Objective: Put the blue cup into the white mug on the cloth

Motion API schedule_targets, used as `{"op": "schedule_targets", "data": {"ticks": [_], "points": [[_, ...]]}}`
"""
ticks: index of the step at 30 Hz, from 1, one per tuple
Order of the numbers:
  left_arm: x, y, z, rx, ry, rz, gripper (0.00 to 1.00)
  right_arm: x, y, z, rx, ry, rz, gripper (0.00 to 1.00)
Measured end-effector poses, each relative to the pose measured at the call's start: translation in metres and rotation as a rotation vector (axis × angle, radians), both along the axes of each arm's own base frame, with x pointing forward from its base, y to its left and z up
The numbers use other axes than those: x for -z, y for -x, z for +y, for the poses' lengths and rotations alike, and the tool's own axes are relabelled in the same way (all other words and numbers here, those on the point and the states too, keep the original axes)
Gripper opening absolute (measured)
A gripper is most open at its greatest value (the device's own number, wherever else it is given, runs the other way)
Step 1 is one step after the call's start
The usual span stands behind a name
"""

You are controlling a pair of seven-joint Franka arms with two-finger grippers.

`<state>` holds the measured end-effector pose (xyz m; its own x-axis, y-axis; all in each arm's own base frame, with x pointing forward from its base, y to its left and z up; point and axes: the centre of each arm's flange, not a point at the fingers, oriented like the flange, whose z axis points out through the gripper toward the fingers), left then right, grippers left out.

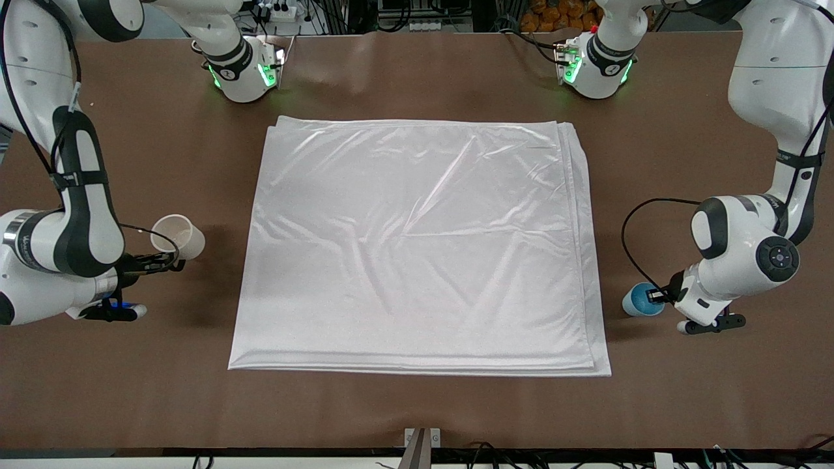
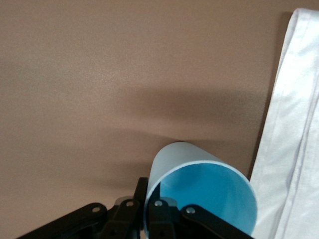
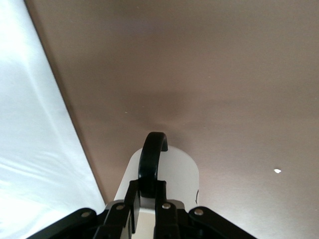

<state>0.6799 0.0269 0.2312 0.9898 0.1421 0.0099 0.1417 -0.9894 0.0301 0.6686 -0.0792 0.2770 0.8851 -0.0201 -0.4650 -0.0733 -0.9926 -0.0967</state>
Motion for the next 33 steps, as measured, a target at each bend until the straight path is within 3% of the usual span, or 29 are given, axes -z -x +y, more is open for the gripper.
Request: {"op": "schedule_targets", "data": {"ticks": [27,33], "points": [[-0.095,-0.004,-0.064,0.111,0.007,-0.070,0.04,-0.013,-0.011,0.057,0.117,0.009,-0.013,0.17],[-0.097,-0.003,-0.068,0.118,0.007,-0.072,0.04,-0.016,-0.015,0.099,0.169,0.048,-0.022,0.17]]}}
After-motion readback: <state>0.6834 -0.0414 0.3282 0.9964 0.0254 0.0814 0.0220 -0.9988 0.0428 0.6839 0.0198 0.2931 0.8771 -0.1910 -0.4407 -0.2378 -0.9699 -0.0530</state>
